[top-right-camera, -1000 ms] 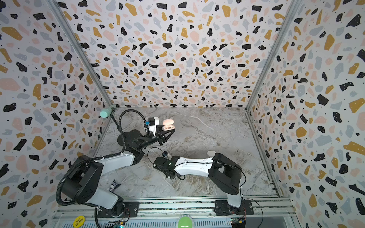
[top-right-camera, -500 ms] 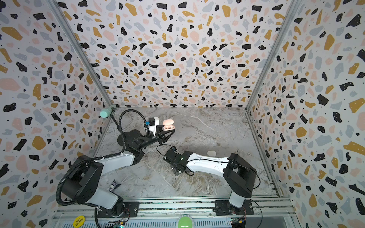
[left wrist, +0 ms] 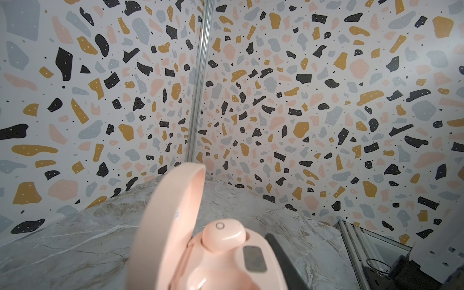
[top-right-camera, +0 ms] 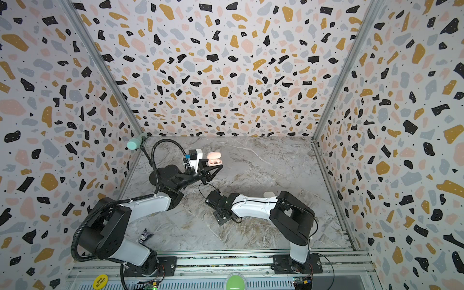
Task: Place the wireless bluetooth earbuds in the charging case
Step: 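Align the right gripper over the pink earbud on the table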
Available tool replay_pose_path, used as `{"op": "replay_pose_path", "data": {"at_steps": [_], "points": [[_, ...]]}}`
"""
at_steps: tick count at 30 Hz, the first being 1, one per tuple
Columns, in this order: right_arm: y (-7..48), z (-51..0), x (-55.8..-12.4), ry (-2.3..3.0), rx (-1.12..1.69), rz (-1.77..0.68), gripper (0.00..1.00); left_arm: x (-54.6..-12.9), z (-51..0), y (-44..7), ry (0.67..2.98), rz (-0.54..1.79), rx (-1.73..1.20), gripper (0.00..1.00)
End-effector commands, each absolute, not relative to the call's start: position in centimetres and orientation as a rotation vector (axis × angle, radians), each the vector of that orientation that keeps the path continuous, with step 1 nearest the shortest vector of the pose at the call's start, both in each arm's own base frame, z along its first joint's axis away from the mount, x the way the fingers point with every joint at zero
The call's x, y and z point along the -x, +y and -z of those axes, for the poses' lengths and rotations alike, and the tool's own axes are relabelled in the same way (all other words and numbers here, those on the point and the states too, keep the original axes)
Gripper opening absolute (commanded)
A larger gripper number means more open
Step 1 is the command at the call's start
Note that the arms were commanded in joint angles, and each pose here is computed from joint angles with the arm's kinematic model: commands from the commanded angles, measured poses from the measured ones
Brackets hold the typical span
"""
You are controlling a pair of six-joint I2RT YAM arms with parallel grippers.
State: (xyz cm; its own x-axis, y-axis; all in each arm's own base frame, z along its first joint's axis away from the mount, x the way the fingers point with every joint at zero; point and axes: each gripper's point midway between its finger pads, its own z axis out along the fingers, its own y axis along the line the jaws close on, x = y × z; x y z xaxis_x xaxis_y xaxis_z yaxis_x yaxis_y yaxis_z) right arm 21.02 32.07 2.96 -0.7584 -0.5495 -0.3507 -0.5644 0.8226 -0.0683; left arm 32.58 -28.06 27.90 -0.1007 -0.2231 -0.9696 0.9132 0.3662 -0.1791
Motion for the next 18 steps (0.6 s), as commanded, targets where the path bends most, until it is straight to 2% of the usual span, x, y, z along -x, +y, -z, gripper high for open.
{"op": "replay_pose_path", "data": {"at_steps": [1,8,18], "points": [[33.0,-4.1,-22.6,2.57,0.862,-0.028,0.77,-32.4,-30.2,-27.8,1.232,1.083,-0.715,0.06],[32.7,-3.6,-24.4,2.52,0.903,0.121,0.78,-32.4,-30.3,-27.8,1.232,1.082,-0.715,0.06],[31.4,-4.8,-26.3,2.47,0.897,0.202,0.77,-32.5,-30.1,-27.8,1.24,1.077,-0.716,0.06]]}}
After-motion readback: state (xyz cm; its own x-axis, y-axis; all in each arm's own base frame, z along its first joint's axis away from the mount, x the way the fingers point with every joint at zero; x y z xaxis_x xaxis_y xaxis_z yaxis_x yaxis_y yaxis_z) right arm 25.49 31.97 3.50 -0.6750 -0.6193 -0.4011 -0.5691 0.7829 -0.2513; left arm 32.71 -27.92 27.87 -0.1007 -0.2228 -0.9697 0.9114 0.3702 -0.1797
